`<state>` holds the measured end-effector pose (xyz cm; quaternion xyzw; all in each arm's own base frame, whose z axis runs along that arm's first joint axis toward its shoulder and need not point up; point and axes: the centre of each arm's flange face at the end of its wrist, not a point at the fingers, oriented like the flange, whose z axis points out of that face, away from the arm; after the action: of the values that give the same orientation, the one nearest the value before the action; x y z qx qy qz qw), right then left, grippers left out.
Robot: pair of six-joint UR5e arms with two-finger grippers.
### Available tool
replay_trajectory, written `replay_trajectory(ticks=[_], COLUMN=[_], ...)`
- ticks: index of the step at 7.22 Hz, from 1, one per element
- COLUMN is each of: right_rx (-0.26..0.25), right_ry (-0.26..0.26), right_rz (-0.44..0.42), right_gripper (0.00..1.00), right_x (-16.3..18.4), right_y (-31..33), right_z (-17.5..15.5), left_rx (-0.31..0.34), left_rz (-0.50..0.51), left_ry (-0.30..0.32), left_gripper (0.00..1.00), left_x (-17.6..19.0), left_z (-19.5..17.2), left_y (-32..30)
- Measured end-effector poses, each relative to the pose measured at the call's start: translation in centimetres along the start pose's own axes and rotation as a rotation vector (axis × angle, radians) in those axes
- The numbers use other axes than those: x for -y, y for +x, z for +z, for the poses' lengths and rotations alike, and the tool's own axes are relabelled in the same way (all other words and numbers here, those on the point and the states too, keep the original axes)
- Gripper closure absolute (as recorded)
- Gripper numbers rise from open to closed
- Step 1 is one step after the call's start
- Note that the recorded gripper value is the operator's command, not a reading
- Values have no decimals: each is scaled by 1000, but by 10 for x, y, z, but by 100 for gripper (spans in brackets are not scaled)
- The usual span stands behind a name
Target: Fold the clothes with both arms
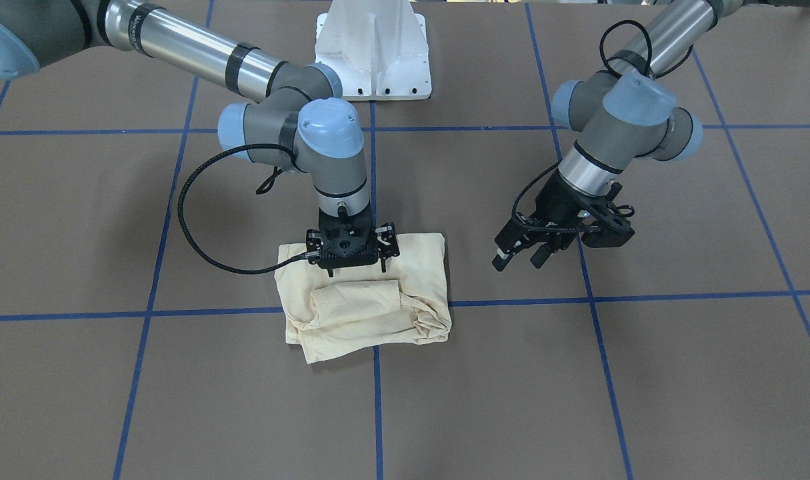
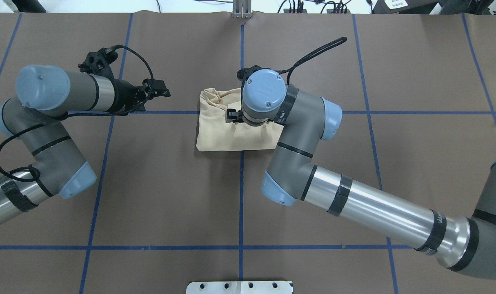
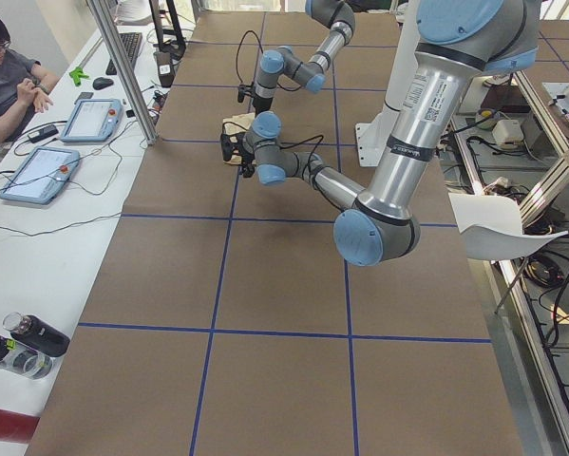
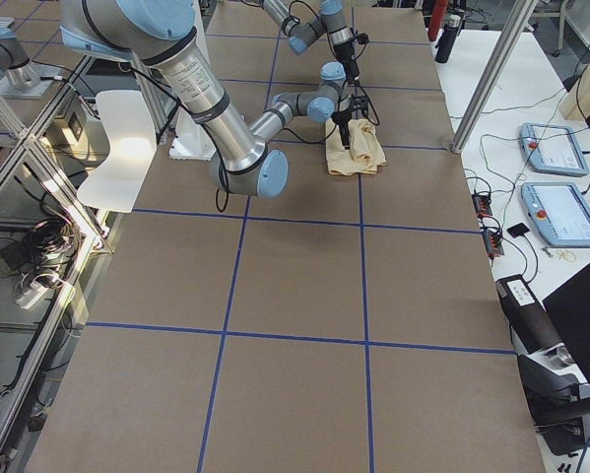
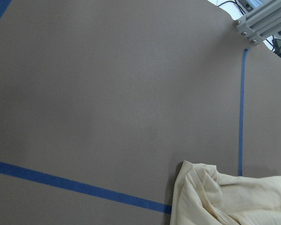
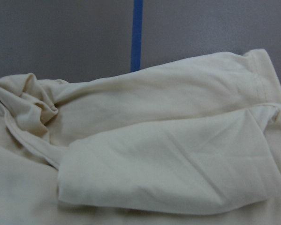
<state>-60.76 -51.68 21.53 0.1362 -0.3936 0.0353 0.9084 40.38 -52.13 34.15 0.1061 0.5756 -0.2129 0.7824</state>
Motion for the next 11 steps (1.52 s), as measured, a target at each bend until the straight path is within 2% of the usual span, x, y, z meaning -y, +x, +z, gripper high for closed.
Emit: replay_trajectory(ticks=[3, 6, 9, 11], right_rx=[-26, -66, -90, -78], right_ry=[4, 38, 102, 165], right_rz=[-15, -7, 2, -8], right_gripper=[3, 3, 3, 2], right_x=[10, 34, 84, 107], right_y=[-8, -25, -15, -17], right_z=[10, 19, 24, 13], left_rx=[9, 12, 10, 2], left_rz=[-3, -4, -4, -2], left_ry=[1, 3, 1, 4], left_gripper=[0, 0, 0, 0], left_x=[0, 0, 0, 0], left_z=[0, 1, 0, -4], left_y=[-7, -9, -8, -4])
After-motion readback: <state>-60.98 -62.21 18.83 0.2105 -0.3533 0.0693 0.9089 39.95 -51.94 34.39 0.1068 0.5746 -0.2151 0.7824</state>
